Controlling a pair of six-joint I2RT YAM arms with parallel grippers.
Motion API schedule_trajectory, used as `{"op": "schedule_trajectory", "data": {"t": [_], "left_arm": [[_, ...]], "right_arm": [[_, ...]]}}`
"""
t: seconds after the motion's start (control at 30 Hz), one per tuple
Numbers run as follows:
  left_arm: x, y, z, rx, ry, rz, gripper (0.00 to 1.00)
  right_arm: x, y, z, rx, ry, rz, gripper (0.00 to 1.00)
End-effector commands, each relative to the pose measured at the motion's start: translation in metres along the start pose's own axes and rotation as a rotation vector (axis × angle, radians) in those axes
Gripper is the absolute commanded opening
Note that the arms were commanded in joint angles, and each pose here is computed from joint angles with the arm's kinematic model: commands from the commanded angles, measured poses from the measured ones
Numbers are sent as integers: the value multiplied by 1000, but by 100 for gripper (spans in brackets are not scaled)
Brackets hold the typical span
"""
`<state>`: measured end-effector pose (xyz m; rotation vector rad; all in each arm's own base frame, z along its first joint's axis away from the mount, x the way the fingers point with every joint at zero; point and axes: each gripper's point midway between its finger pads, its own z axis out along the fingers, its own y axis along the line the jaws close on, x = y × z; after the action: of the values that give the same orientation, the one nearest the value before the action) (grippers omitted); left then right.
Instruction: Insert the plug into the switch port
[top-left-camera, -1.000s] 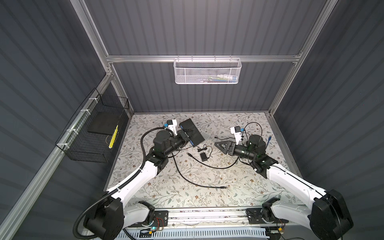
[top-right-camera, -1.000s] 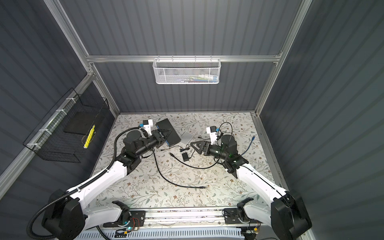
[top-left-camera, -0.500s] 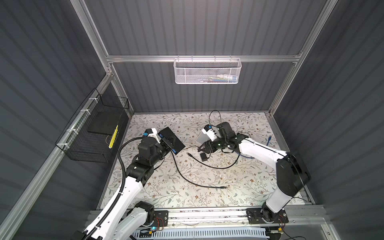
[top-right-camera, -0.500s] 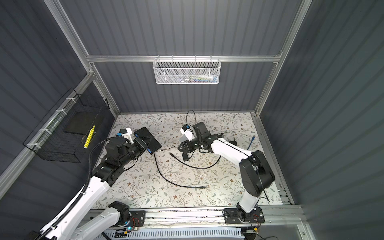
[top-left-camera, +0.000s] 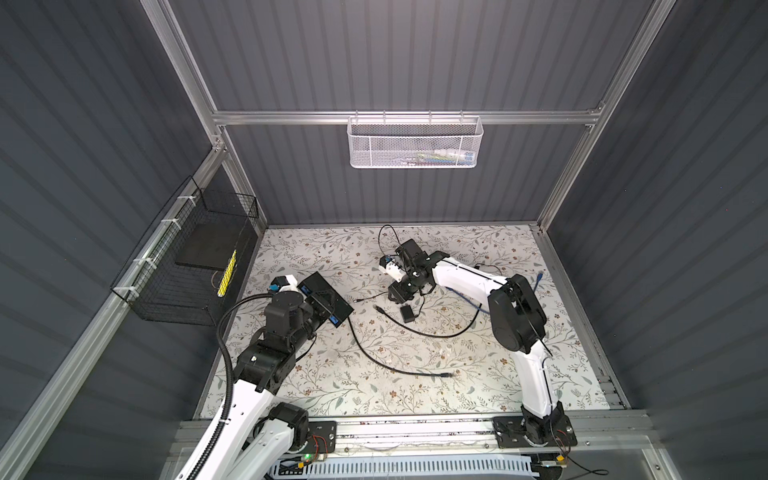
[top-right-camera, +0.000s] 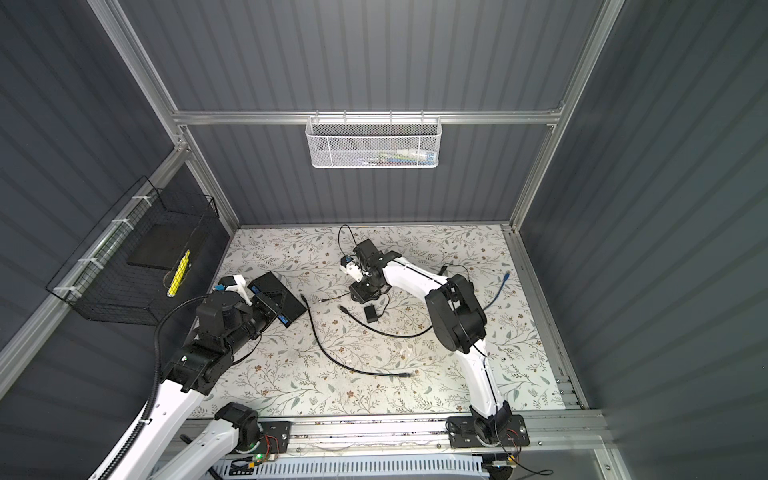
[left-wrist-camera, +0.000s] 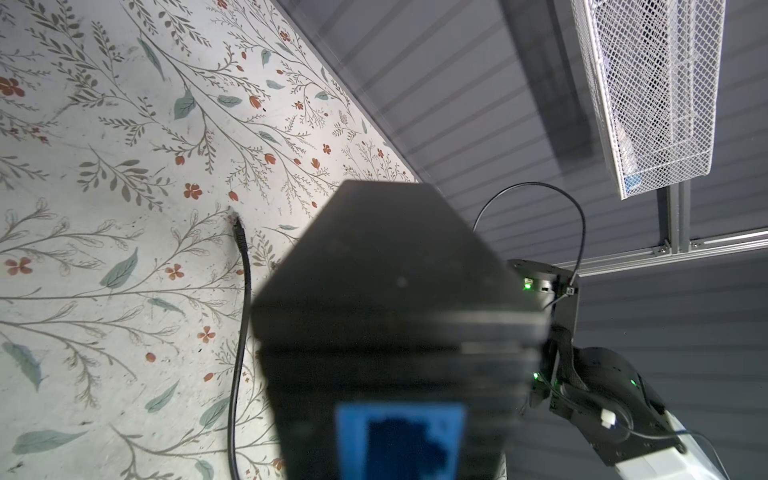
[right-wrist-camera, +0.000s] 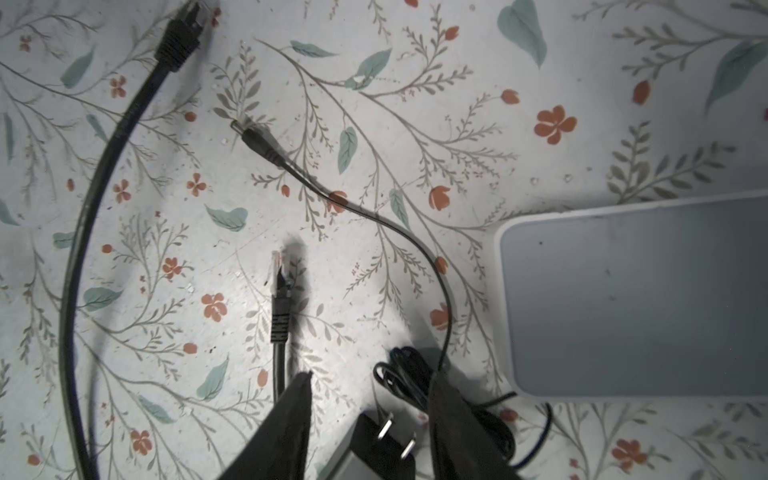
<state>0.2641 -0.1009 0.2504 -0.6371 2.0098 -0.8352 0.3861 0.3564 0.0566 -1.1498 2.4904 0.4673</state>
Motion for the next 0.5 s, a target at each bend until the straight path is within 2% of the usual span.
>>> {"op": "schedule_trajectory", "data": {"t": [0.0, 0.27, 0.47], "left_arm": [[-3, 2, -5, -1, -18, 1, 0], [-1, -3, 0, 26, -5, -3, 0], [0, 1, -1, 28, -15, -15, 0]], "right_arm": [[11, -11, -1, 91, 79, -34, 46], [24, -20, 2, 148, 94, -48, 46], [22, -18, 8, 125, 92, -61, 45]]}}
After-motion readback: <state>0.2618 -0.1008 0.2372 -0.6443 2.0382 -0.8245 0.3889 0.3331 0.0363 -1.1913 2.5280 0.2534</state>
